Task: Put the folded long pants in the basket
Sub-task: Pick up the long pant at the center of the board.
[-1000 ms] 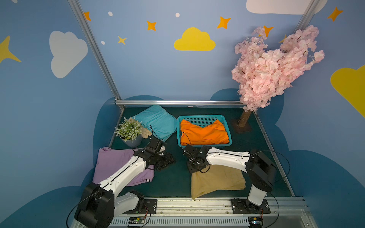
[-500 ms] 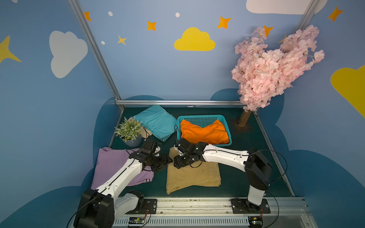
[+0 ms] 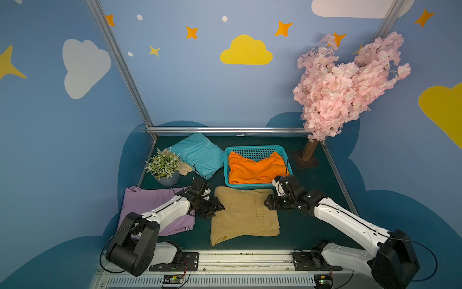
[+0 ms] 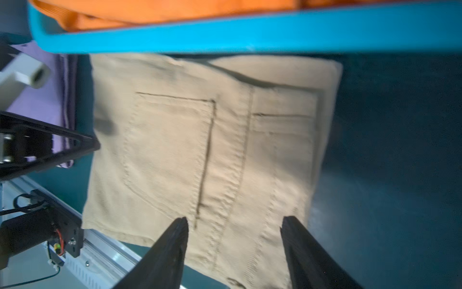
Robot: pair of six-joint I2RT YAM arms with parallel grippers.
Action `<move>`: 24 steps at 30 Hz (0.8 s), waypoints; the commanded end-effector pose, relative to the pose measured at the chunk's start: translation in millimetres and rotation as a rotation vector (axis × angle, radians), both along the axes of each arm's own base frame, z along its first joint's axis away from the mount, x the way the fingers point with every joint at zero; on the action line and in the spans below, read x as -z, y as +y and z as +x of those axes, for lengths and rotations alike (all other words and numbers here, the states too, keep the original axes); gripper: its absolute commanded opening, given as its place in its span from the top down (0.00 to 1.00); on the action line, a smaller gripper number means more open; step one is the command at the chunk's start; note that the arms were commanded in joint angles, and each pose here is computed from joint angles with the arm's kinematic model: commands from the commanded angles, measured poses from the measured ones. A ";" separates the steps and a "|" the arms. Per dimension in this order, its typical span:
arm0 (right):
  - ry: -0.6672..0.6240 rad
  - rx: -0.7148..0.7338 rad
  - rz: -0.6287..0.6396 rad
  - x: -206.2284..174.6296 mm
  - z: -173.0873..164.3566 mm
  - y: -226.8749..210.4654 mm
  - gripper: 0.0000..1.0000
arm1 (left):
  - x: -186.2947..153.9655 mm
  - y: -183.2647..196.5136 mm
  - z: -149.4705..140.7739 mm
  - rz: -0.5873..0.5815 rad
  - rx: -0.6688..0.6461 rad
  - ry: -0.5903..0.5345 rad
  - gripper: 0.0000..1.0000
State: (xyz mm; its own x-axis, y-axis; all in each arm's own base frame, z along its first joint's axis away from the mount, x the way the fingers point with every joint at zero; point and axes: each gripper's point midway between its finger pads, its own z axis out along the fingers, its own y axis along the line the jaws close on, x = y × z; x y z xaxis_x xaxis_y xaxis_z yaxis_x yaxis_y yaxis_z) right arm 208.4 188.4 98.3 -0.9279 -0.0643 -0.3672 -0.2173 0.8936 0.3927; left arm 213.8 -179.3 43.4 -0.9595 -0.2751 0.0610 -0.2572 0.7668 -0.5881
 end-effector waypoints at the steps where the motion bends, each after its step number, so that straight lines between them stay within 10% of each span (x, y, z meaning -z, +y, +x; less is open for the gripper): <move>1: 0.030 0.041 0.066 9.2 -4.9 -14.2 0.33 | -1.6 1.8 2.7 0.027 0.025 -0.027 0.38; 24: 0.334 0.109 0.343 72.2 3.3 -14.9 0.61 | -6.7 16.2 -4.3 0.088 0.013 -0.050 0.38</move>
